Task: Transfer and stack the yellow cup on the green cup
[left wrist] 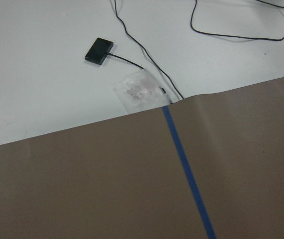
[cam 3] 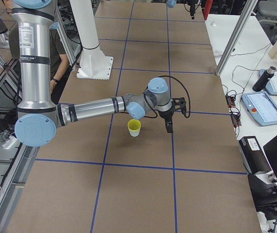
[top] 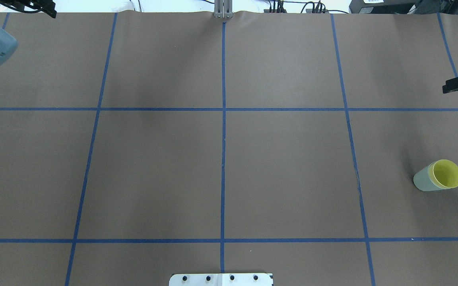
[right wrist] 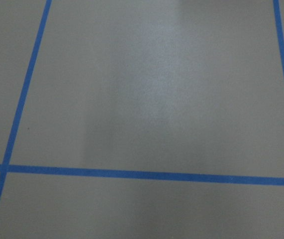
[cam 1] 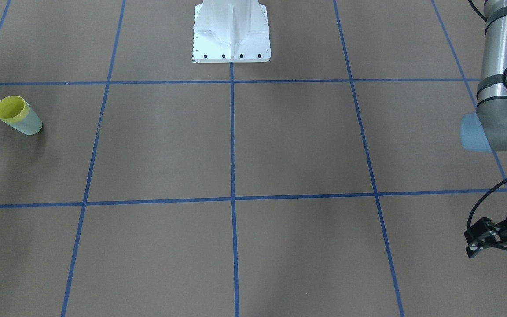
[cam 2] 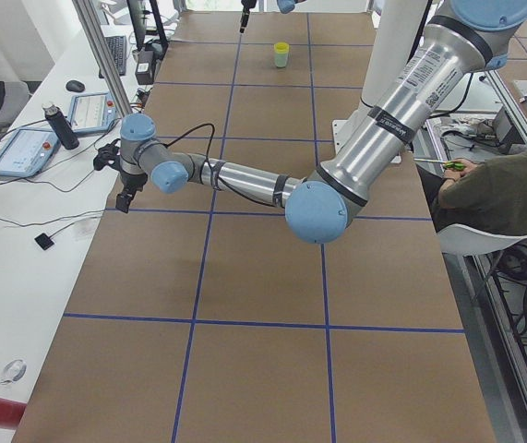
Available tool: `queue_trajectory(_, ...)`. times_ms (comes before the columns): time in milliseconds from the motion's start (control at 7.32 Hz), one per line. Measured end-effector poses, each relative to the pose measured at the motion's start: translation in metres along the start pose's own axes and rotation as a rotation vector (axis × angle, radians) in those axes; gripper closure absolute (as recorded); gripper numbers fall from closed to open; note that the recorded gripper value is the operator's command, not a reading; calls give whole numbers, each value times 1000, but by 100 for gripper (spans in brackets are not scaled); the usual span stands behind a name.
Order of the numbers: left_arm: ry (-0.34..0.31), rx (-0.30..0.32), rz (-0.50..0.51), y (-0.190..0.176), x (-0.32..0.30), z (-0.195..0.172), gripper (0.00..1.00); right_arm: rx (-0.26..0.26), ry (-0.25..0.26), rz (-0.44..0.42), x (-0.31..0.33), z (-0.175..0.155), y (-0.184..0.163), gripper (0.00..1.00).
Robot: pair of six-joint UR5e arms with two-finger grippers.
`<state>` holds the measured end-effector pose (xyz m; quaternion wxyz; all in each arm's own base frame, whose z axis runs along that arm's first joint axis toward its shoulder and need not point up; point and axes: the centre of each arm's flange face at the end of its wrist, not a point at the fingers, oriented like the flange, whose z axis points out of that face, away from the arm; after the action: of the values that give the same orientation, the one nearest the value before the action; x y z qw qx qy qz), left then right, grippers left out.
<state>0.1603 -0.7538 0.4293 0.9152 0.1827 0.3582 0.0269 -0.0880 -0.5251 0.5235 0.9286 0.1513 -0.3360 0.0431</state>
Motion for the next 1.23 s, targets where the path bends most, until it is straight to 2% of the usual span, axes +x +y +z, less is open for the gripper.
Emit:
queue_trajectory(137,-24,-91,4,-5,-27,-17,0,-43,15,5,18,-4,-23,0)
queue_trajectory(273,-22,-158,31,-10,-62,-42,0,-96,-17,35,41,-1,-42,0)
queue_trajectory(410,44,-199,23,0,-103,-61,0,-145,-74,63,65,5,-54,0)
queue_trajectory(546,143,-219,-27,34,-146,-66,0,-171,-115,78,81,8,-60,0)
queue_trajectory(683,207,-222,-84,82,-185,-67,0,-176,-133,89,93,8,-63,0)
queue_trajectory(819,199,-205,-124,117,-215,-75,0,-171,-141,98,100,4,-66,0)
queue_trajectory(1093,14,-145,-117,140,-250,-106,0,-154,-133,120,115,-6,-68,0)
queue_trajectory(1229,-47,-146,-119,161,-255,-113,0,-152,-119,133,123,-7,-67,0)
